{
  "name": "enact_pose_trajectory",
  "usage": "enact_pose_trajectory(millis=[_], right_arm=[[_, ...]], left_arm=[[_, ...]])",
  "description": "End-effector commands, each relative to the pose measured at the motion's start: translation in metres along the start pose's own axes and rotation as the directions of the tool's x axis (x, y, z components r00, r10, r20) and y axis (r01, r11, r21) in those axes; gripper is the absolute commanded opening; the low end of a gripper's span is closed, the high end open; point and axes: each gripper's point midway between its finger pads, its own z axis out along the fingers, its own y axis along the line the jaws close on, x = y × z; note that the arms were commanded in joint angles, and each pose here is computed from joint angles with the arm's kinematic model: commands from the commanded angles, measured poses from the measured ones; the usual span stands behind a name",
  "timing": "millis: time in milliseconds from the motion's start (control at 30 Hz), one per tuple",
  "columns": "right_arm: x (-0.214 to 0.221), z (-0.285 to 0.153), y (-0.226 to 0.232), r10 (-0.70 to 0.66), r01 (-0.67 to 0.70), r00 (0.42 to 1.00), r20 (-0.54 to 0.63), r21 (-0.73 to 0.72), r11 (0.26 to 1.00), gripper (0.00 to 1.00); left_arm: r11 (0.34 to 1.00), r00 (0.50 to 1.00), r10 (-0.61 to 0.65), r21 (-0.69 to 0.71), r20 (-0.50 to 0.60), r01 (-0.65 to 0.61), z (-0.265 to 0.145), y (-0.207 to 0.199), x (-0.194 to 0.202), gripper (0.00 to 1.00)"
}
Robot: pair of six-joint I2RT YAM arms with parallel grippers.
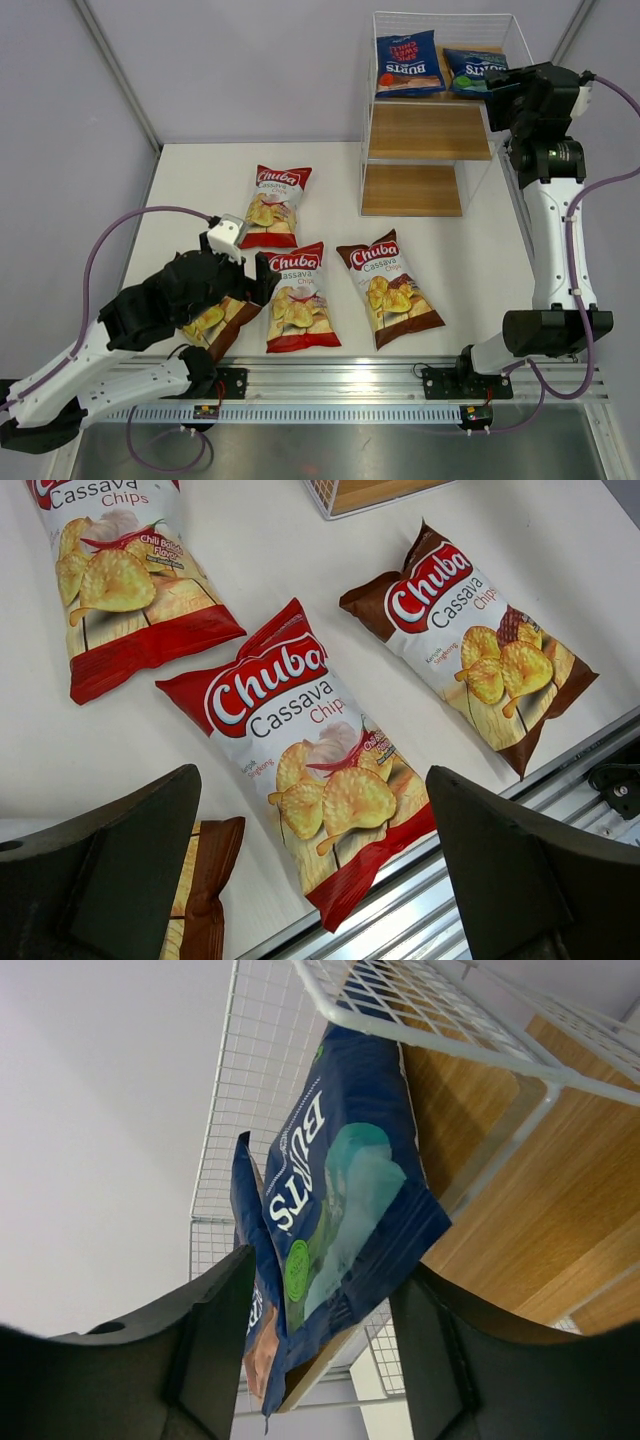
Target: Place and organize the chips bags onto the shelf
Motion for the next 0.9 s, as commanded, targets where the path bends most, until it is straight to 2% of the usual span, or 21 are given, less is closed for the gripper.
enact_pose_trajectory(millis=[0, 33, 100, 333, 667, 800, 867], right_arm=[[0.002, -0.010, -0.005, -0.017, 0.017, 1.000, -0.012, 0.028, 0.999, 0.60], [0.001, -0.010, -0.002, -0.013, 0.013, 1.000, -0.010, 0.013, 1.000, 0.49], [0.005, -0.006, -0.005, -0.007, 0.008, 1.000, -0.018, 0.013, 1.000, 0.41], [0.006, 0.011, -0.010, 0.009, -0.009, 1.000, 0.001, 0.012, 1.000, 0.24], [-0.002, 0.035, -0.010, -0.004, 0.004, 0.999, -0.040, 0.008, 1.000, 0.25], [-0.013, 0.033, -0.015, -0.026, 0.026, 0.999, -0.019, 0.016, 1.000, 0.29], [-0.017, 0.033, -0.016, -0.036, 0.036, 0.999, -0.016, 0.015, 0.999, 0.36]], left_arm=[[0.999, 0.999, -0.010, 0.041, 0.038, 0.008, -0.001, -0.006, -0.007, 0.99], [0.999, 0.999, -0.008, 0.038, 0.034, 0.007, 0.000, -0.006, -0.005, 0.99], [0.999, 0.999, -0.010, 0.036, 0.037, 0.009, -0.001, -0.004, -0.004, 0.99], [1.000, 0.999, -0.010, 0.026, 0.047, 0.008, -0.004, 0.000, -0.003, 0.99], [1.000, 0.999, -0.009, 0.021, 0.042, 0.008, -0.003, 0.001, -0.001, 0.99], [1.000, 0.999, -0.009, 0.021, 0.038, 0.008, -0.001, 0.000, -0.001, 0.99], [1.000, 0.999, -0.007, 0.016, 0.035, 0.007, 0.000, 0.000, -0.001, 0.99]])
